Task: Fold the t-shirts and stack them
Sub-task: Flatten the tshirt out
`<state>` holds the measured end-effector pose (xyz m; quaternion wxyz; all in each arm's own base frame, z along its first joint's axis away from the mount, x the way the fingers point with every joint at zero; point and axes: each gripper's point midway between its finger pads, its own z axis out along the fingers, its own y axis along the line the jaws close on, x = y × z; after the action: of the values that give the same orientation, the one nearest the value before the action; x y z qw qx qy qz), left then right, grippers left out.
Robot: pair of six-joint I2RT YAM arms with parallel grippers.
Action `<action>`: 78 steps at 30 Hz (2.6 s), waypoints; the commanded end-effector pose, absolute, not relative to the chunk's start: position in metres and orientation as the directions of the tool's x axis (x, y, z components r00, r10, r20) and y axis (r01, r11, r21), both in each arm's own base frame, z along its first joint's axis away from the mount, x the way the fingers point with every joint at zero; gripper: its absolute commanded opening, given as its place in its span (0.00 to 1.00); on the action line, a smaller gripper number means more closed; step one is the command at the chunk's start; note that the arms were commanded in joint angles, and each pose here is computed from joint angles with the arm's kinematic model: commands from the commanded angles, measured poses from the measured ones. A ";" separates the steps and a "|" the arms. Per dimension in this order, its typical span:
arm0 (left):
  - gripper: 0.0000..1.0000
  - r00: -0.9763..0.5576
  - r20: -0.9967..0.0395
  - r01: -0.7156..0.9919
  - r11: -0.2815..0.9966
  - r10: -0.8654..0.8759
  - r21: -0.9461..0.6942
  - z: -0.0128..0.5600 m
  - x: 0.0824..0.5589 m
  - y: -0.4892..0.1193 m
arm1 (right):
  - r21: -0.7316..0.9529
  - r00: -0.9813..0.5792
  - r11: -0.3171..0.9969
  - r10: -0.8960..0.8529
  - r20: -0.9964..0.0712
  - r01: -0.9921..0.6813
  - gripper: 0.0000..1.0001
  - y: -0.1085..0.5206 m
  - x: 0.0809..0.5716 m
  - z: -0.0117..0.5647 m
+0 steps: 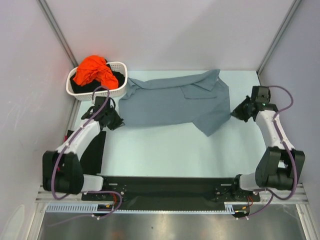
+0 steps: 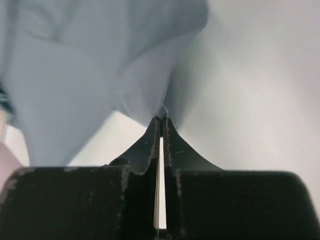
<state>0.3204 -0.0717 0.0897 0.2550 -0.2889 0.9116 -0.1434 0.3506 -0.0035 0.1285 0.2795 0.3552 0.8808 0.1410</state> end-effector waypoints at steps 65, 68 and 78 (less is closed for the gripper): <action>0.00 0.443 -0.759 0.521 0.826 -0.478 -0.216 0.673 0.173 -0.085 | 0.149 0.876 0.969 0.243 -0.416 -0.198 0.00 0.006 0.056 0.761; 0.00 0.472 -0.727 0.533 0.819 -0.498 -0.215 0.682 0.147 -0.073 | 0.146 0.884 0.965 0.259 -0.390 -0.218 0.00 0.008 0.040 0.766; 0.00 0.487 -0.707 0.525 0.819 -0.512 -0.232 0.684 0.139 -0.065 | 0.086 0.864 0.960 0.278 -0.419 -0.267 0.00 0.023 0.047 0.778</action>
<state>0.1169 -0.0551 0.6865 0.8673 0.0096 0.3953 -0.3023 0.0130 0.0220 0.7770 0.9715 0.0150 0.1955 0.1333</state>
